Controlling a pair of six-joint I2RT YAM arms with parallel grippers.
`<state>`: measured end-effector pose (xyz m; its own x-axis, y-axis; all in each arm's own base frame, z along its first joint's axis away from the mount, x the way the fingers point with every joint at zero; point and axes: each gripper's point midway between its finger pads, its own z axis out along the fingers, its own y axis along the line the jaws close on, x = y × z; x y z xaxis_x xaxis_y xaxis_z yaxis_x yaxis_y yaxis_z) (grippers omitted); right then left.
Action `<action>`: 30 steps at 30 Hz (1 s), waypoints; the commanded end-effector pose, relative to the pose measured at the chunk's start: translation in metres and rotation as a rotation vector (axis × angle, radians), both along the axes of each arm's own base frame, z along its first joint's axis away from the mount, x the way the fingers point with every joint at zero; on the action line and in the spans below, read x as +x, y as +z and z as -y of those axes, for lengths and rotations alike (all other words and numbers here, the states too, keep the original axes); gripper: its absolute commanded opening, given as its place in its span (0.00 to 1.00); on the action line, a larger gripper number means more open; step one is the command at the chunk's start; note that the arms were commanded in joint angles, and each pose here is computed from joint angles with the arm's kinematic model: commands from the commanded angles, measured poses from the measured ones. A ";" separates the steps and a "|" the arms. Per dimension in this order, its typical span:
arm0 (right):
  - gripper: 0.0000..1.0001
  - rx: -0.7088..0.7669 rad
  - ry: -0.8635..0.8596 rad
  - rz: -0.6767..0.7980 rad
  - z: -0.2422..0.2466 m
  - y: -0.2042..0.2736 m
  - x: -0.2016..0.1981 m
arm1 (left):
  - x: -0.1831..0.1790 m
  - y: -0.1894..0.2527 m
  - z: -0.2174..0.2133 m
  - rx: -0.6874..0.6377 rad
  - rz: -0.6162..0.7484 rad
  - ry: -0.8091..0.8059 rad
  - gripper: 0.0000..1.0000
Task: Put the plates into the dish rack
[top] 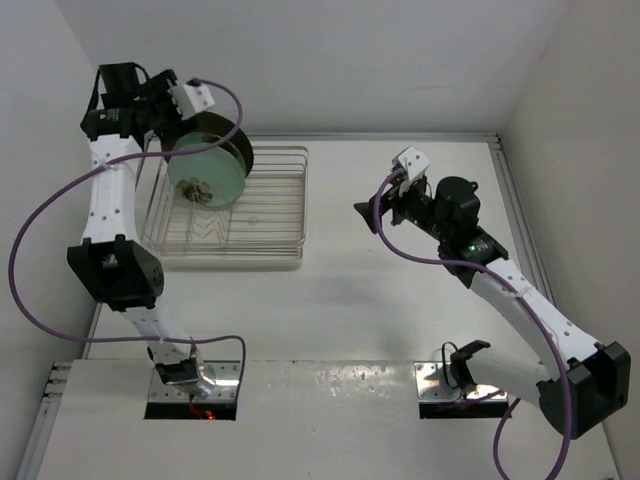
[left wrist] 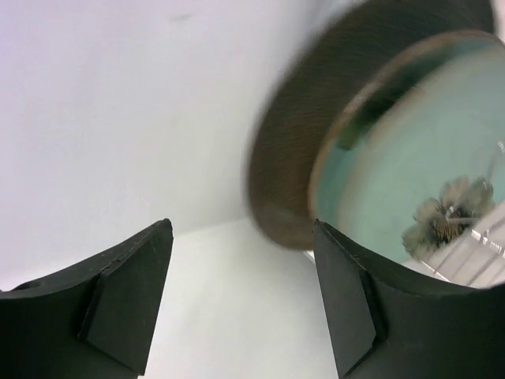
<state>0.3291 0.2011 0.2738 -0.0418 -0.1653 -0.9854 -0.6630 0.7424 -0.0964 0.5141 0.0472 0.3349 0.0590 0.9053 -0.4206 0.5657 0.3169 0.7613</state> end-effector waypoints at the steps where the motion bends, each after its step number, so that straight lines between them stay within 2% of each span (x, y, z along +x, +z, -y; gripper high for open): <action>1: 1.00 0.071 -0.052 0.035 0.002 0.018 0.007 | -0.027 0.089 -0.041 -0.246 0.210 0.351 0.76; 2: 1.00 0.070 -0.094 0.021 0.008 0.010 0.011 | -0.028 0.099 -0.056 -0.335 0.276 0.481 0.76; 3: 1.00 0.077 -0.113 0.021 0.010 0.009 0.014 | -0.045 0.099 -0.072 -0.497 0.296 0.662 0.80; 4: 1.00 0.095 -0.176 -0.011 0.019 0.000 0.020 | -0.062 0.061 -0.103 -0.486 0.262 0.866 0.80; 6: 1.00 0.143 -0.292 -0.066 0.038 -0.010 0.030 | -0.103 0.033 -0.131 -0.525 0.247 1.056 0.80; 7: 1.00 0.152 -0.321 -0.091 0.045 -0.019 0.032 | -0.126 -0.019 -0.146 -0.493 0.174 1.186 0.80; 9: 1.00 0.198 -0.415 -0.123 0.062 -0.027 0.038 | -0.164 -0.051 -0.171 -0.559 0.164 1.359 0.80; 10: 1.00 0.199 -0.434 -0.139 0.066 -0.037 0.038 | -0.180 -0.055 -0.172 -0.587 0.169 1.383 0.80; 11: 1.00 0.200 -0.467 -0.144 0.076 -0.041 0.041 | -0.198 -0.092 -0.171 -0.581 0.091 1.423 0.80; 13: 1.00 0.188 -0.517 -0.169 0.085 -0.054 0.042 | -0.220 -0.120 -0.175 -0.590 0.076 1.455 0.80; 16: 1.00 0.198 -0.560 -0.188 0.097 -0.058 0.046 | -0.240 -0.146 -0.175 -0.568 0.047 1.501 0.80; 21: 1.00 0.172 -0.509 -0.205 0.090 -0.060 0.051 | -0.258 -0.163 -0.170 -0.584 0.045 1.568 0.80; 26: 1.00 0.188 -0.478 -0.235 0.082 -0.053 0.055 | -0.266 -0.190 -0.157 -0.643 0.005 1.556 0.80; 30: 1.00 0.208 -0.470 -0.248 0.079 -0.050 0.054 | -0.265 -0.188 -0.154 -0.695 0.028 1.516 0.80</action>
